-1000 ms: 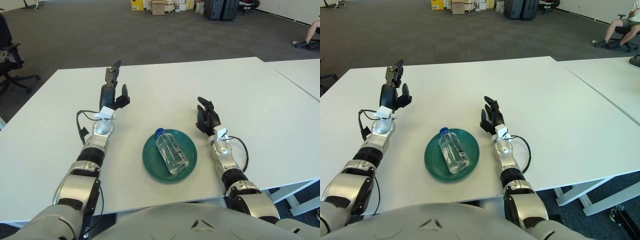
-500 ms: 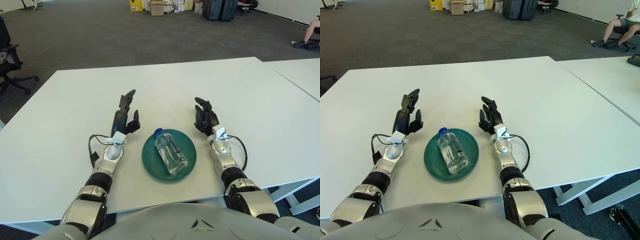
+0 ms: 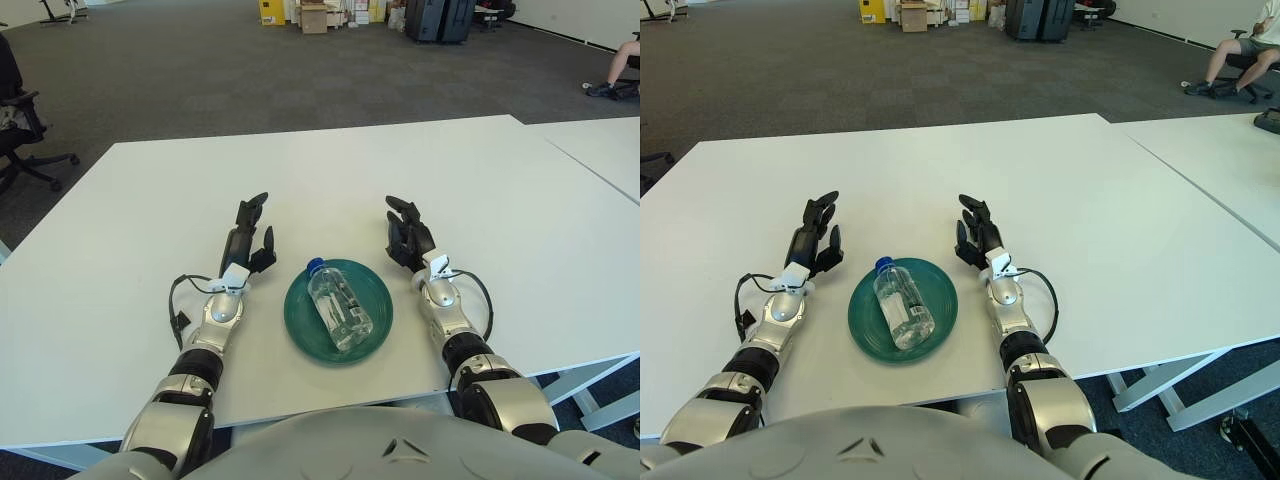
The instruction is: Put the bottle into the plate.
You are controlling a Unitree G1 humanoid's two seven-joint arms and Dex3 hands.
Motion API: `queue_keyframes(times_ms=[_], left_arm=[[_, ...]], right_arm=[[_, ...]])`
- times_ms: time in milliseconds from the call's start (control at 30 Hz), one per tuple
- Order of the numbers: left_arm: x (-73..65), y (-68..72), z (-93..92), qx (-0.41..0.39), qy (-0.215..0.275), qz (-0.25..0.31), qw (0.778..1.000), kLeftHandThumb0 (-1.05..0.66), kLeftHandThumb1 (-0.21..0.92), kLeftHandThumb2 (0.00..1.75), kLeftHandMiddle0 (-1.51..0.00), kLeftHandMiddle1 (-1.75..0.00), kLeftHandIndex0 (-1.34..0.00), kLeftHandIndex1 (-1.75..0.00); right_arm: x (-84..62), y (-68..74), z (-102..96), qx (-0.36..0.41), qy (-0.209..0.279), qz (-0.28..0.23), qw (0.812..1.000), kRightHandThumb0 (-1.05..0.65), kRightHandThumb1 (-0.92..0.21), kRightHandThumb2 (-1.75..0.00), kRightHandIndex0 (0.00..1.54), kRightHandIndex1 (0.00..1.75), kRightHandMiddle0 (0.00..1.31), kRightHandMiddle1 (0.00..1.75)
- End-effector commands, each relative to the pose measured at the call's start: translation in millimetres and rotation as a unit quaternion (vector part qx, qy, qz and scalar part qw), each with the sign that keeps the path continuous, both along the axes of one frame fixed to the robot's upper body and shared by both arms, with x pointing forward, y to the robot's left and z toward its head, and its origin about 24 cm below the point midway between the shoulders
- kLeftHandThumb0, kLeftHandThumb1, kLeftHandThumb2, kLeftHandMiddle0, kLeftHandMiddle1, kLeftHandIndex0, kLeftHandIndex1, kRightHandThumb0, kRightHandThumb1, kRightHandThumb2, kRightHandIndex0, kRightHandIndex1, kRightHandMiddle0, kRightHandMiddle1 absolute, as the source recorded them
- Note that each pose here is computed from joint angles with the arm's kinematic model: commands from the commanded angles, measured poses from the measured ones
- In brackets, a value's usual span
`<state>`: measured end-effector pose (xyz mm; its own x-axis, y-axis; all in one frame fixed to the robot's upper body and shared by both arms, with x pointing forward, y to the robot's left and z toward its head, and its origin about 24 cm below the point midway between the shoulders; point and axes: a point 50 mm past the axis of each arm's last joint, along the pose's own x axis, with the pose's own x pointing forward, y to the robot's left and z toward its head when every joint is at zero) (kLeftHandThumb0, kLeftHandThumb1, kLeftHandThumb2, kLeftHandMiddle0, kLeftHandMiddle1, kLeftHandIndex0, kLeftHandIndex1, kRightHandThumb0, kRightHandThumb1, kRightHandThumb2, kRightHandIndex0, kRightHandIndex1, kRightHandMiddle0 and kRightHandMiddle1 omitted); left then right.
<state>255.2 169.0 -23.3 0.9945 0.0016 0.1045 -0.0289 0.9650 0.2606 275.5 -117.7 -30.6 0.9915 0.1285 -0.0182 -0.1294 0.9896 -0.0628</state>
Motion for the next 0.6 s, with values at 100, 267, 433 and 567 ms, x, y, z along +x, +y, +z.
queue_keyframes(times_ms=[100,267,433,567], left_arm=[[-12.3,-5.0,-18.5,-0.023,0.055,0.023,0.998,-0.86,0.92,0.91,-0.34,-0.06,0.00,-0.83],[-11.3,-7.2,-17.8,-0.033,0.056,0.039,0.997,-0.87,0.92,0.90,-0.33,-0.06,0.00,-0.81],[-11.3,-7.1,-17.1,-0.041,0.053,0.058,0.996,-0.87,0.92,0.90,-0.33,-0.05,0.00,-0.79],[-10.9,-5.3,-16.4,-0.044,0.051,0.073,0.995,-0.87,0.92,0.90,-0.35,-0.06,0.00,-0.81]], right_arm=[[-17.1,-5.6,-24.8,-0.002,0.072,-0.023,0.997,-0.72,-0.92,-0.88,0.22,0.00,0.00,0.65],[-17.5,-6.0,-23.4,0.000,0.063,-0.023,0.998,-0.72,-0.92,-0.87,0.22,0.00,0.00,0.66],[-18.1,-6.6,-22.6,0.005,0.056,-0.021,0.998,-0.71,-0.92,-0.88,0.22,0.00,0.00,0.66],[-18.0,-6.8,-24.3,0.005,0.067,-0.028,0.997,-0.71,-0.92,-0.88,0.22,0.00,0.00,0.66]])
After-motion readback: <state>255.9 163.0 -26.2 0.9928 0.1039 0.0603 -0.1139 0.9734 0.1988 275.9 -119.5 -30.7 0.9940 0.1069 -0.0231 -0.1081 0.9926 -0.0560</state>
